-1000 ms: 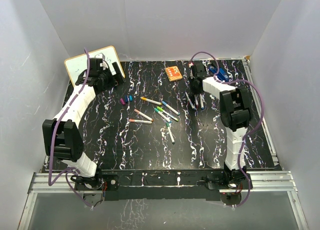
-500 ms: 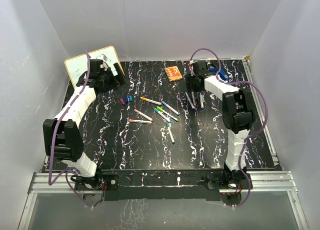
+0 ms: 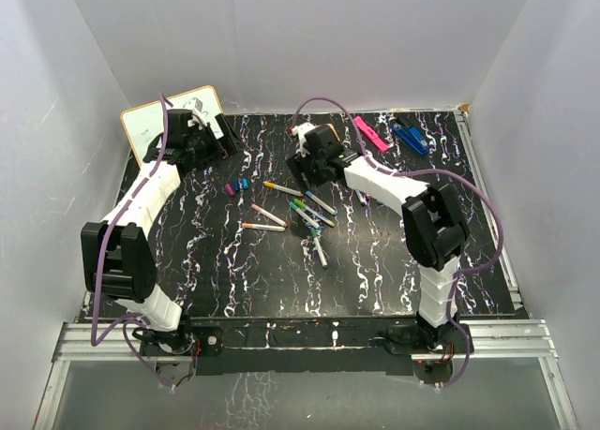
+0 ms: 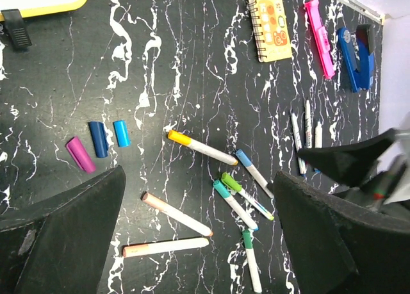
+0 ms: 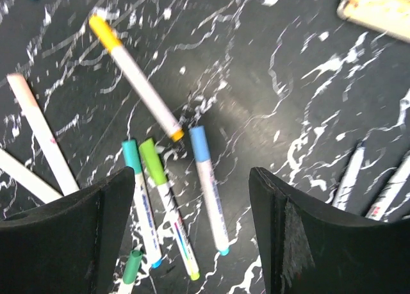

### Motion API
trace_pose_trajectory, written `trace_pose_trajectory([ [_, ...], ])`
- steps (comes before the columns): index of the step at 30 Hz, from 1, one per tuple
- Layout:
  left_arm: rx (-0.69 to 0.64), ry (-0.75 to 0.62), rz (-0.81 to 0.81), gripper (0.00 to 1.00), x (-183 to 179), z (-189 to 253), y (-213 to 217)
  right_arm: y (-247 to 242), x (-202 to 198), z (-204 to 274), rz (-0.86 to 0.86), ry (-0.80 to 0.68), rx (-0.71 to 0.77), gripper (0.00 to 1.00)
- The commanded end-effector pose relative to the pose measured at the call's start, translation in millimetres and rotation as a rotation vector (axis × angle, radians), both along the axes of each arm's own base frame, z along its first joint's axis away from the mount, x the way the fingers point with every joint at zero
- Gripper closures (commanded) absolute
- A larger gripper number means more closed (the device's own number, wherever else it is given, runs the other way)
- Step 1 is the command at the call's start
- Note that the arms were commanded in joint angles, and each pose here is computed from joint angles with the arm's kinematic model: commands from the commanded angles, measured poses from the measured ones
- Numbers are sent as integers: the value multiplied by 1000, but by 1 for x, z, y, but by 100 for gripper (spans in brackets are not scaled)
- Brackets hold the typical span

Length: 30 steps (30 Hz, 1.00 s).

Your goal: Open the pen caps

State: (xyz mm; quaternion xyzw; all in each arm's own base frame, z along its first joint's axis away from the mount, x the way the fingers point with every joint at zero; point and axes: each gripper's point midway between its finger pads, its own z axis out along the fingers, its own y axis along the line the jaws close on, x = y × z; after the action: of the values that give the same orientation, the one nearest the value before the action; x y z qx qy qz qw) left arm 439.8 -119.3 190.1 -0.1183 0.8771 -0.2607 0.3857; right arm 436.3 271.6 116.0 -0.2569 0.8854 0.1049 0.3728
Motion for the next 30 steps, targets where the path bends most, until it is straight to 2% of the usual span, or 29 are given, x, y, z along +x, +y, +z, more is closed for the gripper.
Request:
trace_pose_trajectory([
  [1,-33,-42,-23,1,-4,18,-3,-7,-1,-14,-16,18,-35,31],
  [30,-29,-32,-24,1,-7,13,-3,-20,-21,-84,-22,161,-127,52],
])
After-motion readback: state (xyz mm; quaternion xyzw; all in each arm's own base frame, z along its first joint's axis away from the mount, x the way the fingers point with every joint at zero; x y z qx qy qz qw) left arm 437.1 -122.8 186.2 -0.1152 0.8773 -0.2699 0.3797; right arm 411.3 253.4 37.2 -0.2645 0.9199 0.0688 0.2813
